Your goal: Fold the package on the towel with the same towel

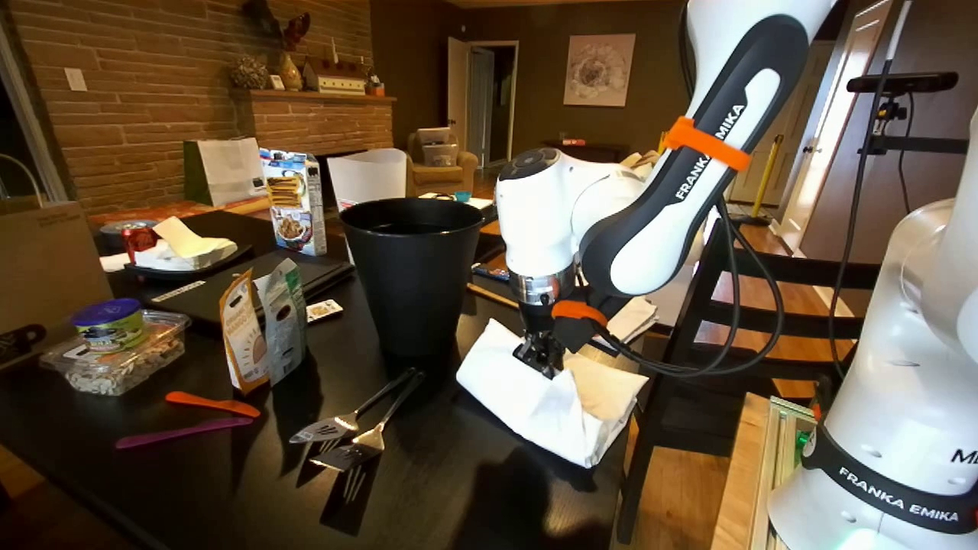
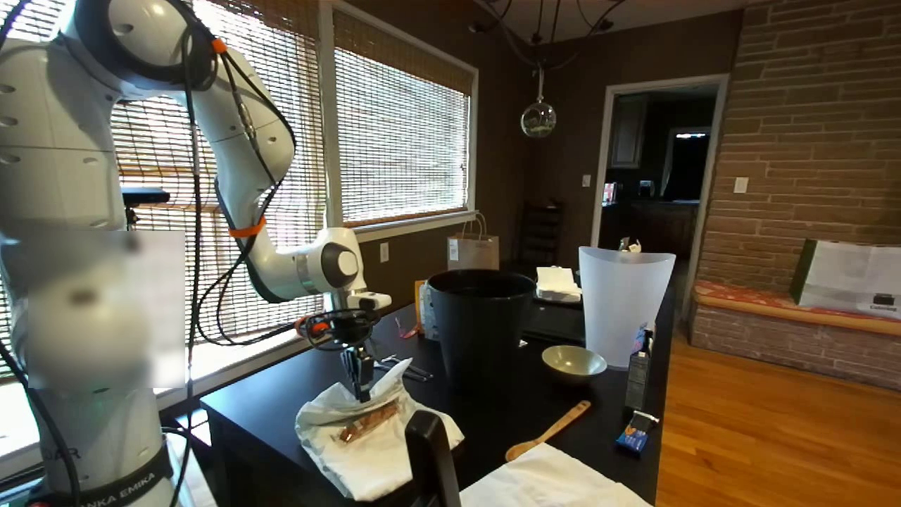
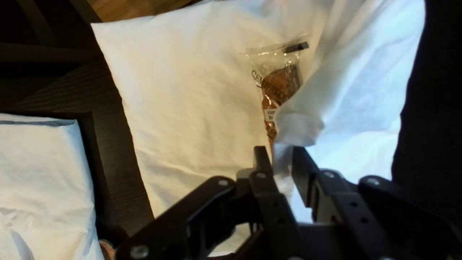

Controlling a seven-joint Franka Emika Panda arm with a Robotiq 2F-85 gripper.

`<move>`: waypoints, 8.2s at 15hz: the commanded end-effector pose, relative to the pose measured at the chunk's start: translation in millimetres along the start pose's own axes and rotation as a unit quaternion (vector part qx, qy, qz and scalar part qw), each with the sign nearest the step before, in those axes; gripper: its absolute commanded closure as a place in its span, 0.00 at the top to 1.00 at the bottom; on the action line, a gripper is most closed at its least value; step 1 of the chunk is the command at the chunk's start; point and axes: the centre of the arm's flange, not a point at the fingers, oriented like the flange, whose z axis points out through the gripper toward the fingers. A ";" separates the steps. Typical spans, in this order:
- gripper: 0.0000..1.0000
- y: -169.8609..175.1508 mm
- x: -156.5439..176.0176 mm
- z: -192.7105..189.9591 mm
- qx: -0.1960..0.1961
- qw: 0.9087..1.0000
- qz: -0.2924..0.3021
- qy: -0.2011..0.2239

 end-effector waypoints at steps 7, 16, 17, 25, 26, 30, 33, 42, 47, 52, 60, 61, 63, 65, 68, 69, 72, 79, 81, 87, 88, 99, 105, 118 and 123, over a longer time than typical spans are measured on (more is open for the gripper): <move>0.96 14.1 2.6 -0.6 -0.013 1.000 -0.020 0.014; 1.00 42.3 2.0 24.4 -0.045 0.999 -0.025 -0.002; 1.00 47.1 2.8 27.6 -0.051 0.998 -0.026 -0.003; 1.00 57.0 3.1 48.4 -0.057 0.998 -0.039 -0.012; 1.00 58.0 2.7 49.7 -0.057 0.997 -0.039 -0.013; 1.00 64.4 0.7 54.1 -0.056 0.998 -0.039 -0.011; 1.00 74.0 2.4 45.2 -0.064 0.997 -0.034 -0.004; 1.00 97.8 16.8 47.0 -0.037 0.999 -0.011 0.015; 1.00 102.7 21.4 62.5 -0.005 0.999 -0.033 -0.006; 1.00 140.8 28.1 82.3 0.059 0.998 -0.023 -0.031; 1.00 167.6 35.5 106.0 0.134 0.990 0.004 -0.041; 1.00 168.0 36.0 107.8 0.139 0.989 0.005 -0.042; 1.00 169.8 38.0 112.3 0.149 0.988 0.006 -0.044; 1.00 172.7 40.3 115.1 0.156 0.987 0.007 -0.044; 1.00 172.6 42.8 121.9 0.166 0.985 0.005 -0.046; 1.00 172.1 43.4 123.6 0.168 0.985 0.006 -0.046; 1.00 169.1 43.5 129.3 0.173 0.983 0.001 -0.055; 0.57 167.1 43.3 140.3 0.162 0.985 -0.002 -0.063; 0.45 169.1 44.5 138.1 0.159 0.986 -0.001 -0.058; 0.05 180.4 46.5 120.8 0.134 0.990 -0.010 -0.037; 0.03 181.0 46.2 119.2 0.130 0.991 -0.017 -0.035; 0.05 170.8 47.9 73.9 0.131 0.989 -0.067 0.021; 0.04 141.7 36.4 45.6 0.161 0.981 -0.099 0.032; 0.04 123.3 12.2 -7.5 0.192 0.965 -0.164 0.074; 0.04 104.4 7.1 -4.0 0.200 0.957 -0.204 0.046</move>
